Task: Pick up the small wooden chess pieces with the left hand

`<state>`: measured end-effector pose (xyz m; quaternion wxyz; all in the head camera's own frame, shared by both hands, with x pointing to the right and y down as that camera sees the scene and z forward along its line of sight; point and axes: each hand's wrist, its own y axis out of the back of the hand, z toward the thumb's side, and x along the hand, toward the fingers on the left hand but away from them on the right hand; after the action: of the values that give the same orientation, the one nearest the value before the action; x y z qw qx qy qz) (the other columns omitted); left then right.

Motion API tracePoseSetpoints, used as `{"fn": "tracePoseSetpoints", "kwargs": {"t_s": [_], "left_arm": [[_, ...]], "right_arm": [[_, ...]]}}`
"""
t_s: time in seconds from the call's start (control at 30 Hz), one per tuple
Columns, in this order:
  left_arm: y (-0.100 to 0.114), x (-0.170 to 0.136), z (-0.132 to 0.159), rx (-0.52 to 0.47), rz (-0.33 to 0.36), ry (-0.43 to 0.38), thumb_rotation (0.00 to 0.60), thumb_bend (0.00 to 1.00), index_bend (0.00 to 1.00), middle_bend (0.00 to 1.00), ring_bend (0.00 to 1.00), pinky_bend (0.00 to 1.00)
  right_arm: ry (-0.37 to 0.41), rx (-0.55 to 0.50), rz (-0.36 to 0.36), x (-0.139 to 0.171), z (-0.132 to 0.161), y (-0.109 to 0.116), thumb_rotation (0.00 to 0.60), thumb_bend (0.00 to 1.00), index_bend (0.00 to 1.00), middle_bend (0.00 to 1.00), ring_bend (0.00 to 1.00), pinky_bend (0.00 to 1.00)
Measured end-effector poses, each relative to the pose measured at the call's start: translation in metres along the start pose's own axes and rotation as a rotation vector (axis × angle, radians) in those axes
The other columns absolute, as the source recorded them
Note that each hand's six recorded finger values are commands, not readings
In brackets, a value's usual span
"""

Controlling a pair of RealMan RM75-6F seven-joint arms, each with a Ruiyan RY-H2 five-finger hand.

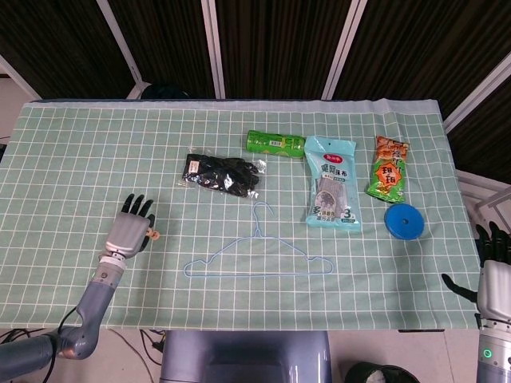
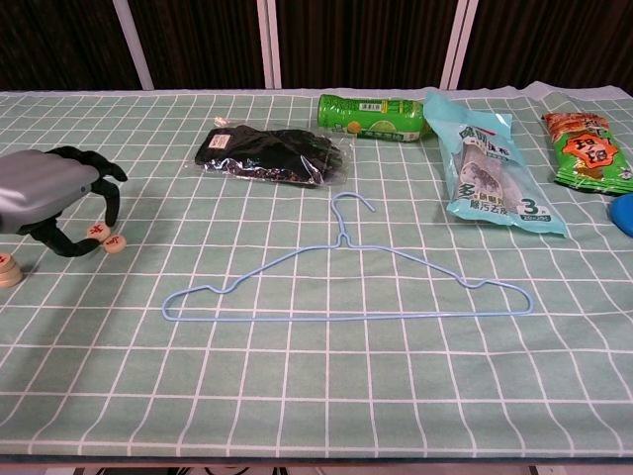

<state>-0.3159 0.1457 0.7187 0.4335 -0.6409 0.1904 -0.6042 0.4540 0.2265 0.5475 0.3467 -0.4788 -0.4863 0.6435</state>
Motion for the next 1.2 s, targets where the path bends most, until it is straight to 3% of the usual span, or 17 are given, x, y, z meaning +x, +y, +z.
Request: {"fn": "tracePoseSetpoints", "kwargs": {"t_s": [0.27, 0.43, 0.77, 1.2], "left_arm": [[0.016, -0.012, 0.0, -0.008, 0.026, -0.014, 0.6, 0.34, 0.5, 0.13, 0.0, 0.04], [0.022, -0.028, -0.015, 0.003, 0.038, 0.0, 0.6, 0.34, 0.5, 0.13, 0.0, 0.04], [0.014, -0.058, -0.049, -0.012, 0.04, 0.03, 0.6, 0.34, 0.5, 0.13, 0.0, 0.04], [-0.008, -0.085, -0.071, -0.012, 0.021, 0.034, 0.6, 0.34, 0.5, 0.13, 0.0, 0.04]], "right_arm": [[-0.001, 0.003, 0.001, 0.0, 0.0, 0.0, 0.6, 0.2, 0.1, 0.03, 0.06, 0.0], [-0.001, 0.006, 0.0, 0.0, 0.0, 0.0, 0.6, 0.2, 0.1, 0.03, 0.06, 0.0], [0.003, 0.009, -0.003, 0.001, 0.001, 0.0, 0.6, 0.2, 0.1, 0.03, 0.06, 0.0], [0.016, 0.011, -0.014, 0.001, 0.002, 0.002, 0.6, 0.2, 0.1, 0.03, 0.05, 0.0]]}}
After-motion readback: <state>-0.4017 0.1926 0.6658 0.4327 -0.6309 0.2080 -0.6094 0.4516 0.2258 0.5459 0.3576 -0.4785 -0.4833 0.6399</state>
